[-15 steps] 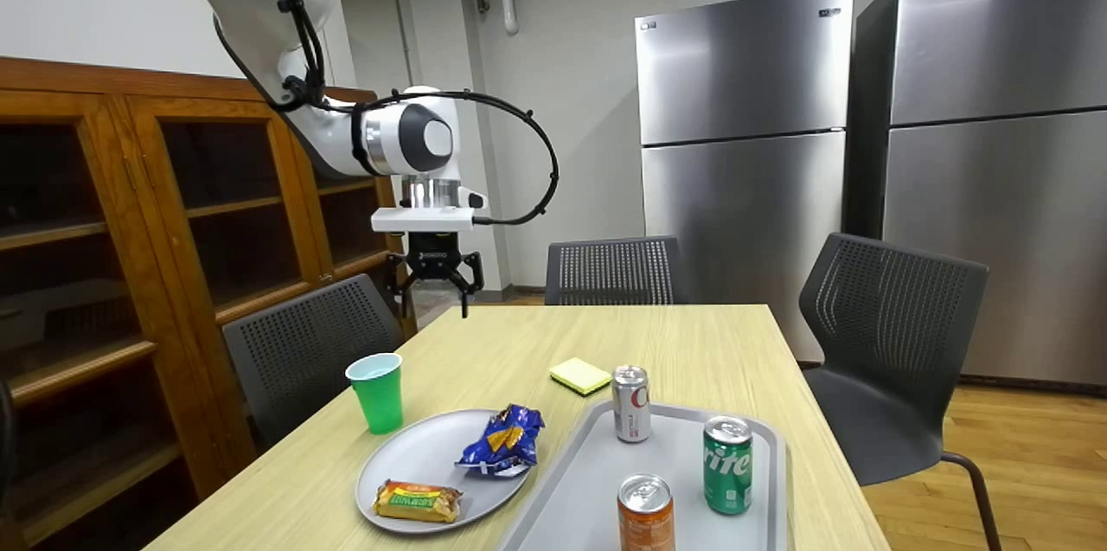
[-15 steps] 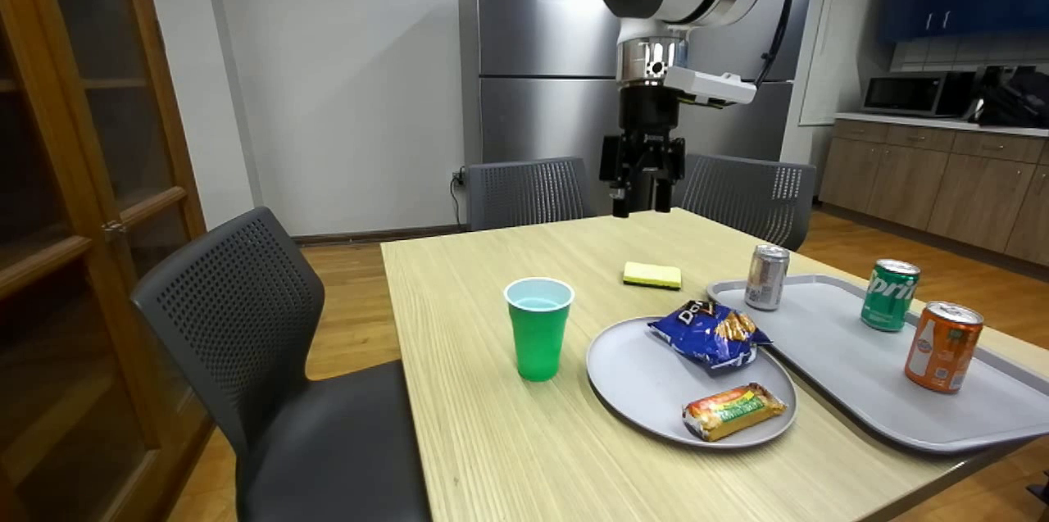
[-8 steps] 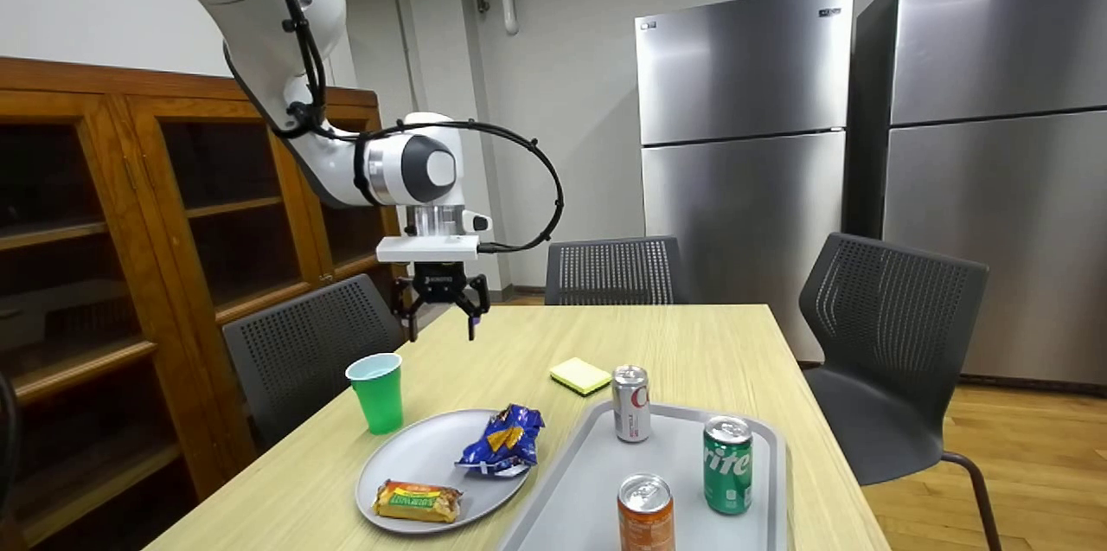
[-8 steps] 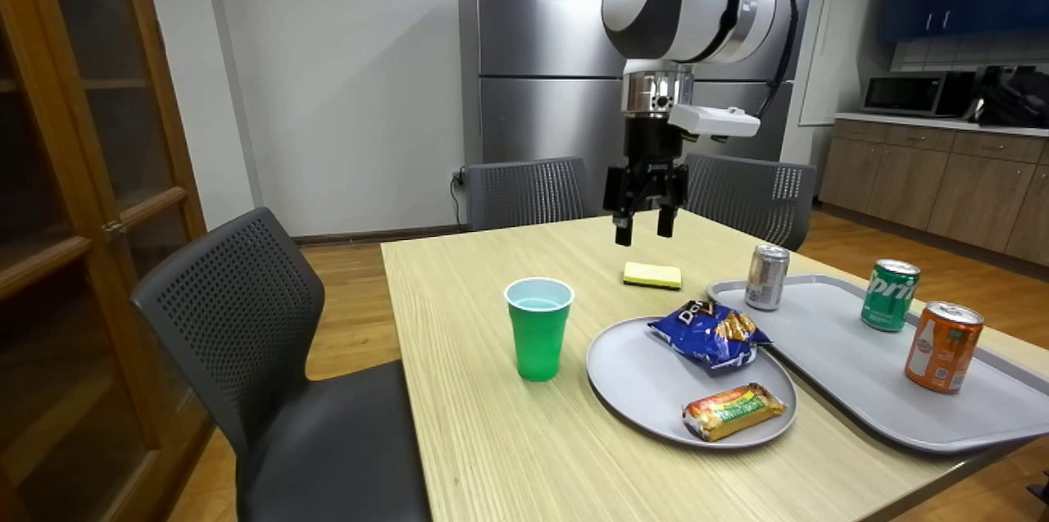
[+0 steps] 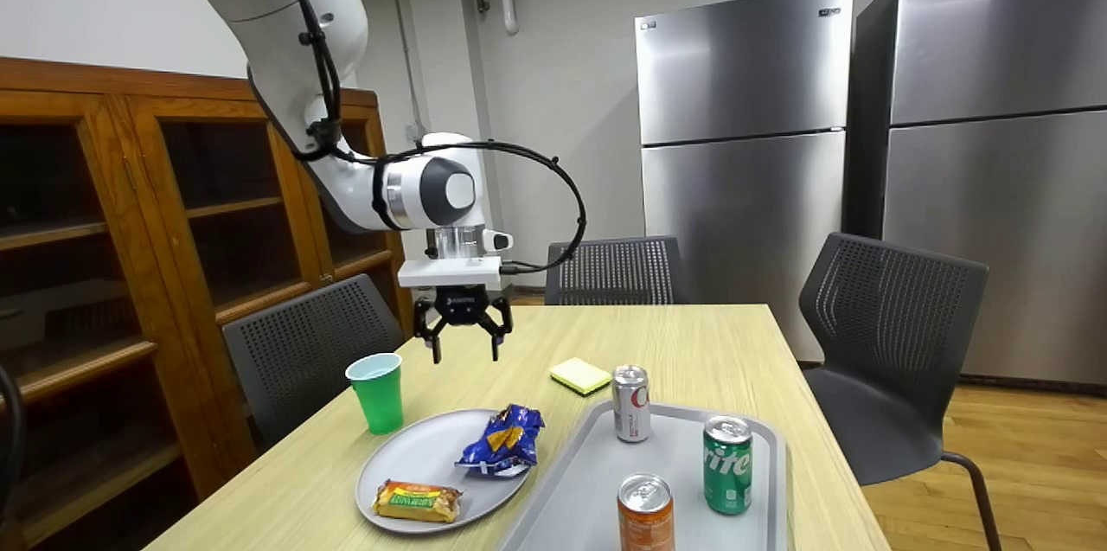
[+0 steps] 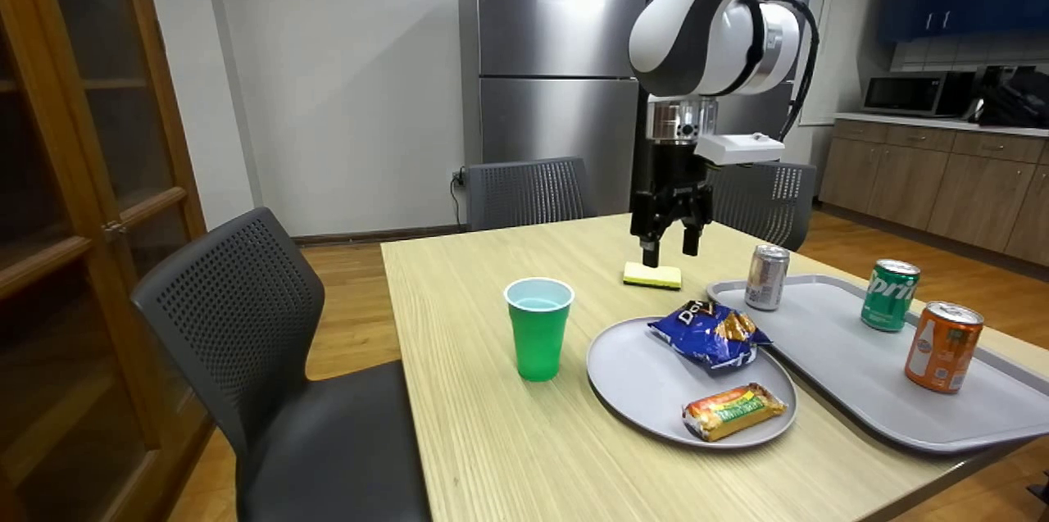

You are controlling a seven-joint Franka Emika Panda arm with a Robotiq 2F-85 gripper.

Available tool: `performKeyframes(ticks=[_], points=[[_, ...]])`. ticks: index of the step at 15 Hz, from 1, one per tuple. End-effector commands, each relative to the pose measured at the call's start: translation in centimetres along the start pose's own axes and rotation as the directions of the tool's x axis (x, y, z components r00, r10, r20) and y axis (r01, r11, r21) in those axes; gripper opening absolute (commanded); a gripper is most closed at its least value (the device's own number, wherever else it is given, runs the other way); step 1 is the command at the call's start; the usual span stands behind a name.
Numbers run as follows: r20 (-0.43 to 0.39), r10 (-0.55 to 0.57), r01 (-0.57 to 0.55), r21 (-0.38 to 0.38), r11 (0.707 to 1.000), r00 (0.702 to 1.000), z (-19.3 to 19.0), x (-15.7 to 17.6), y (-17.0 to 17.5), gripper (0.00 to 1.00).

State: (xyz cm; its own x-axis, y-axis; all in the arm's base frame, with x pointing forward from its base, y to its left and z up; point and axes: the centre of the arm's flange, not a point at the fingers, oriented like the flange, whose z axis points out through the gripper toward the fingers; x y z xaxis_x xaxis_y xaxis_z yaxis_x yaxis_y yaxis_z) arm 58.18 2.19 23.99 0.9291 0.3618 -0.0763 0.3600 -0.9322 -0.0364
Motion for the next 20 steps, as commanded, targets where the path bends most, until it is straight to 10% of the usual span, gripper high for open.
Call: performKeyframes(ticks=[1, 20], points=[[0.002, -0.045, 0.045, -0.03, 0.999, 0.999, 1.6, -1.1, 1.3, 1.0], [0.082, -0.066, 0.071, -0.054, 0.996, 0.994, 8.5, -2.2, 3.3, 1.0]])
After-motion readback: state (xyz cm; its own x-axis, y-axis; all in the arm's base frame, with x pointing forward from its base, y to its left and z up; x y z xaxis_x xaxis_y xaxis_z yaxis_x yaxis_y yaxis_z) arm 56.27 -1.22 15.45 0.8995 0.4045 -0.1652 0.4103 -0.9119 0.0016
